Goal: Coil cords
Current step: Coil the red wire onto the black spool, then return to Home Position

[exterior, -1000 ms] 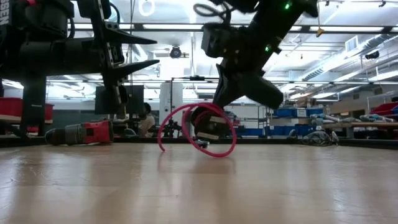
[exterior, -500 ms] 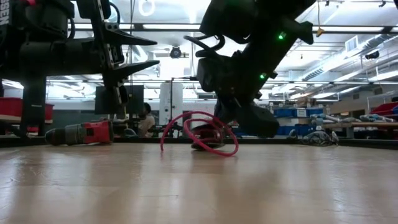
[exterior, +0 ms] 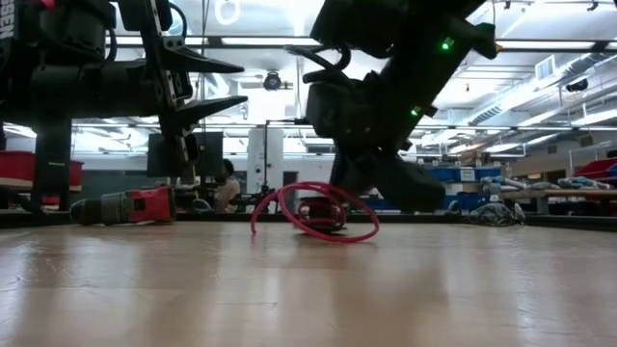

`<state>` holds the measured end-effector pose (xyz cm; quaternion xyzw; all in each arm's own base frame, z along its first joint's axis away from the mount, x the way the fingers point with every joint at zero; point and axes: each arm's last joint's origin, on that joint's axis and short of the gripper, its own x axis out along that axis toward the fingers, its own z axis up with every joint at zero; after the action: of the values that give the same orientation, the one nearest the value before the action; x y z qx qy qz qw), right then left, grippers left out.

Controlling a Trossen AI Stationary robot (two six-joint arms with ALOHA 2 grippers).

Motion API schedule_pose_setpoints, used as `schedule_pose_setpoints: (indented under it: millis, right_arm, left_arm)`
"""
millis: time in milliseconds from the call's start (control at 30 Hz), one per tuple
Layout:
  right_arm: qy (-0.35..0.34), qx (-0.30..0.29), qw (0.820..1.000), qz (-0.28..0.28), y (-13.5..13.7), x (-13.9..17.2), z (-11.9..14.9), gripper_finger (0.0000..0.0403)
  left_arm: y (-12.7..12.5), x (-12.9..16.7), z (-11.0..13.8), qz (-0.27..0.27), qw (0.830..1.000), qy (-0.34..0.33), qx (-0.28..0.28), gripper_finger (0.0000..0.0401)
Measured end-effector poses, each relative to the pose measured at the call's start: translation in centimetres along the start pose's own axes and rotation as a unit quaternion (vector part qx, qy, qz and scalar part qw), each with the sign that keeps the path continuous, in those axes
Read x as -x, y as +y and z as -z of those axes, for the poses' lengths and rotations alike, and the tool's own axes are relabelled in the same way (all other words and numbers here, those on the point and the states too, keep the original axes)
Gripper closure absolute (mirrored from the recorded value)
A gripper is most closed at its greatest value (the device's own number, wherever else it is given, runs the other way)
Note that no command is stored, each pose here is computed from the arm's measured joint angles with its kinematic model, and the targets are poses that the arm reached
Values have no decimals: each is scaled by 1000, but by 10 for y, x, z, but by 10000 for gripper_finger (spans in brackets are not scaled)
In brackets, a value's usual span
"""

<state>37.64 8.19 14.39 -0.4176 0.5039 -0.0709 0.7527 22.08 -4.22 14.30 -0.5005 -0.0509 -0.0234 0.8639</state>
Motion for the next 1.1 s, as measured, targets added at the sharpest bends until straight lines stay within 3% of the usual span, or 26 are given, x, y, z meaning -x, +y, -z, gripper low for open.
schedule_pose_setpoints:
  millis: [200, 333, 767, 867, 1000, 1100]
  right_arm:
    - [21, 2, 998, 51, -7, 6, -5, 304]
    - [26, 6, 998, 54, -12, 11, -8, 287]
    - [52, 34, 995, 81, -32, 38, -23, 284]
    - [82, 52, 985, 139, -39, 48, -25, 285]
    - [132, 86, 955, 251, -54, 69, -29, 284]
    - [131, 61, 945, 294, -76, 93, -34, 284]
  left_arm:
    - [0, 0, 0, -1, 1000, 0, 0, 263]
    - [0, 0, 0, -1, 1000, 0, -3, 263]
    - [0, 0, 0, -1, 1000, 1, -13, 263]
    - [0, 0, 0, -1, 1000, 1, -14, 263]
    - [0, 0, 0, -2, 1000, -2, -16, 263]
    - [0, 0, -1, 0, 1000, -8, -26, 263]
